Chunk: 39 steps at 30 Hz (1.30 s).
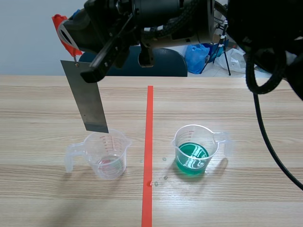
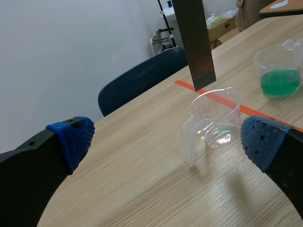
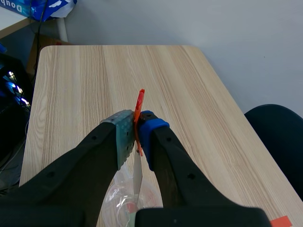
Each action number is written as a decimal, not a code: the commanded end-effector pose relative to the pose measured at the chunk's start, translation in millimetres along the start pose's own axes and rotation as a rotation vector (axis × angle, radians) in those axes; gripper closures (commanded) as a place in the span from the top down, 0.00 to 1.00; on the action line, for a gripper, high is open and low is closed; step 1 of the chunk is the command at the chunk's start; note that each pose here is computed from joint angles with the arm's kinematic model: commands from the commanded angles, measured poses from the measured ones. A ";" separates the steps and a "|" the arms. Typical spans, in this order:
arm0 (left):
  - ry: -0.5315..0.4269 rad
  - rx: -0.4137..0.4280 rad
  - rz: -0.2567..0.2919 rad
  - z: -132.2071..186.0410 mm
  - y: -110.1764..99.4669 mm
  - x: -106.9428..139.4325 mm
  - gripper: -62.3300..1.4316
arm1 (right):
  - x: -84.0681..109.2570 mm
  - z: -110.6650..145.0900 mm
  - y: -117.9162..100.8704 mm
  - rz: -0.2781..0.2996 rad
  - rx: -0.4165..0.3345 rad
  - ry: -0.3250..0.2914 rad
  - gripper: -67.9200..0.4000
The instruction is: Do the redox reaction experiment
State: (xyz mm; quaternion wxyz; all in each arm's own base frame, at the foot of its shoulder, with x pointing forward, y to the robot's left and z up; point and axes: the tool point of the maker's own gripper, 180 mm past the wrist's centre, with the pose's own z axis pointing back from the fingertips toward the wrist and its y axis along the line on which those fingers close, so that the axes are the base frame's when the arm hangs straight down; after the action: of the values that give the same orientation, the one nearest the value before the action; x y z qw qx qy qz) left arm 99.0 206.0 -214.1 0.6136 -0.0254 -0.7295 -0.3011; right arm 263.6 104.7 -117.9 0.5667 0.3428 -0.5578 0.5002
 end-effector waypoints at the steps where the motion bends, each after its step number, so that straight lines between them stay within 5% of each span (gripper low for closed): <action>1: -0.028 0.008 -0.013 -3.1 3.8 7.0 1.00 | 14.9 1.3 -3.8 0.028 -0.005 -0.038 0.02; 31: -0.028 0.008 -0.013 -3.1 3.8 7.0 1.00 | 13.4 1.4 -3.7 0.026 -0.005 -0.032 0.02; 39: -0.029 0.008 -0.013 -3.2 3.9 7.2 1.00 | 6.2 16.1 -19.6 0.024 -0.065 -0.009 0.02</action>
State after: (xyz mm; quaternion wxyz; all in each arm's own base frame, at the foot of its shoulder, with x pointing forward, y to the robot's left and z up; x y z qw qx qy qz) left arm 99.0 206.0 -214.1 0.6136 -0.0254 -0.7295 -0.3011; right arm 273.6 93.0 -116.7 0.5754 0.3273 -0.5652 0.4923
